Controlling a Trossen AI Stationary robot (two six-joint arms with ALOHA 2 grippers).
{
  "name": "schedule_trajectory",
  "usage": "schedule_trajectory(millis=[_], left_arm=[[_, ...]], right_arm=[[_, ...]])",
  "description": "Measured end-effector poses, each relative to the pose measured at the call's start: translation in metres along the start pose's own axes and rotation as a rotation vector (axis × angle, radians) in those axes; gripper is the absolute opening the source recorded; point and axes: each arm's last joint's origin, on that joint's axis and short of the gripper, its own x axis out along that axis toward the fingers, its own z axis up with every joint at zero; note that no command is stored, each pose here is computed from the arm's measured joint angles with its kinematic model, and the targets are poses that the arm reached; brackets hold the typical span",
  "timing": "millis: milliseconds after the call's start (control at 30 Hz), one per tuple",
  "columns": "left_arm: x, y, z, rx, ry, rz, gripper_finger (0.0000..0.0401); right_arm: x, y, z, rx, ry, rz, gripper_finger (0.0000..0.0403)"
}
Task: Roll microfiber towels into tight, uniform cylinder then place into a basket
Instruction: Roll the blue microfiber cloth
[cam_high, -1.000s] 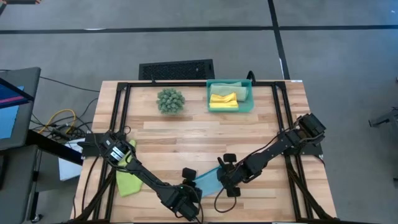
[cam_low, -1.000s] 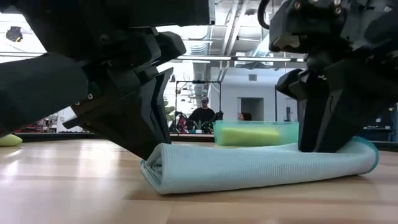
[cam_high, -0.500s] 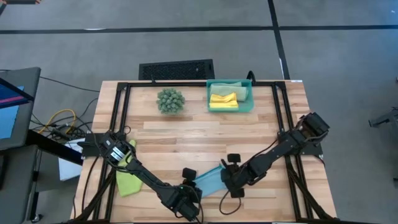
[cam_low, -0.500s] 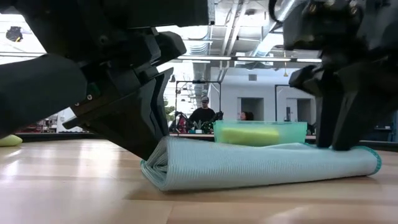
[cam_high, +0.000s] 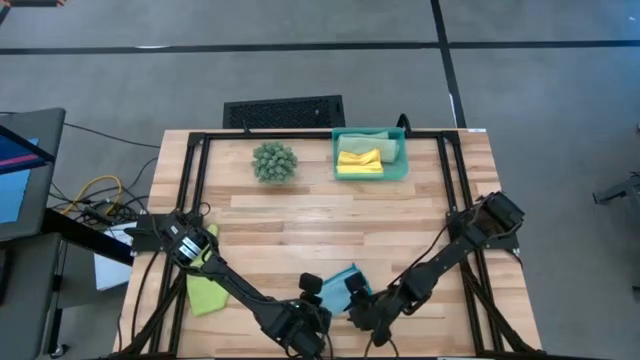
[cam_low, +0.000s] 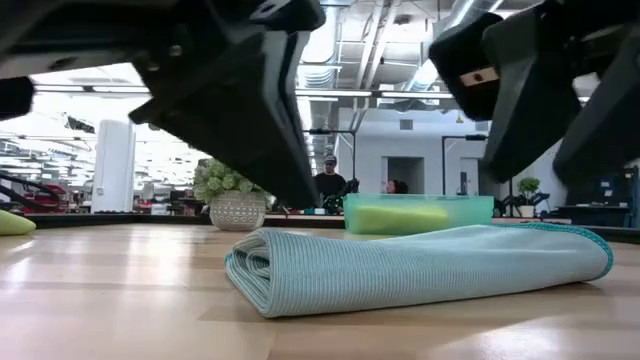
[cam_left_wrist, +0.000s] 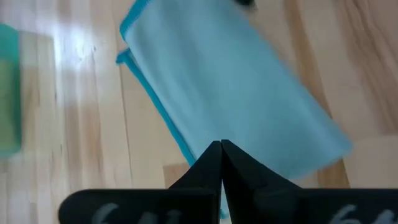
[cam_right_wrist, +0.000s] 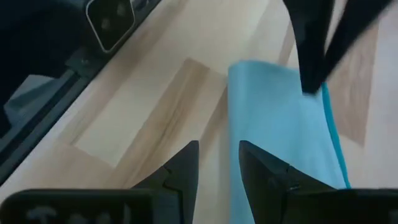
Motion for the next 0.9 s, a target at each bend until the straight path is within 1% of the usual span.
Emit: schedule_trajectory(millis=[67, 167, 267, 367, 533, 633, 767, 900], left_arm=[[0.004, 0.001, 0.001, -0.003, -0.018, -0.001, 0.0], [0.012, 0.004, -0.003, 0.004, 0.003, 0.002, 0.0], [0.019, 0.005, -0.009, -0.005, 0.024, 0.009, 0.0], [0.024, 0.004, -0.016, -0.007, 0.053, -0.007, 0.0], [0.029, 0.001, -0.019, -0.021, 0.039, -0.031, 0.0], [0.03, 0.001, -0.02, -0.018, 0.038, -0.032, 0.0], [0.031, 0.001, -0.021, -0.016, 0.04, -0.034, 0.0], [0.031, 0.001, -0.022, -0.011, 0.045, -0.037, 0.0]], right_arm=[[0.007, 0.0, -0.003, -0.01, 0.008, -0.004, 0.0139], [0.017, -0.004, -0.011, -0.005, 0.044, -0.023, 0.014], [0.025, -0.009, -0.014, 0.011, 0.049, -0.047, 0.015], [0.03, -0.013, -0.016, 0.016, 0.052, -0.054, 0.0172], [0.03, -0.013, -0.015, 0.007, 0.05, -0.054, 0.0219], [0.028, -0.012, -0.013, 0.005, 0.045, -0.052, 0.0233], [0.029, -0.01, -0.017, -0.053, 0.072, -0.048, 0.0228], [0.035, -0.011, -0.021, -0.058, 0.092, -0.054, 0.0199]])
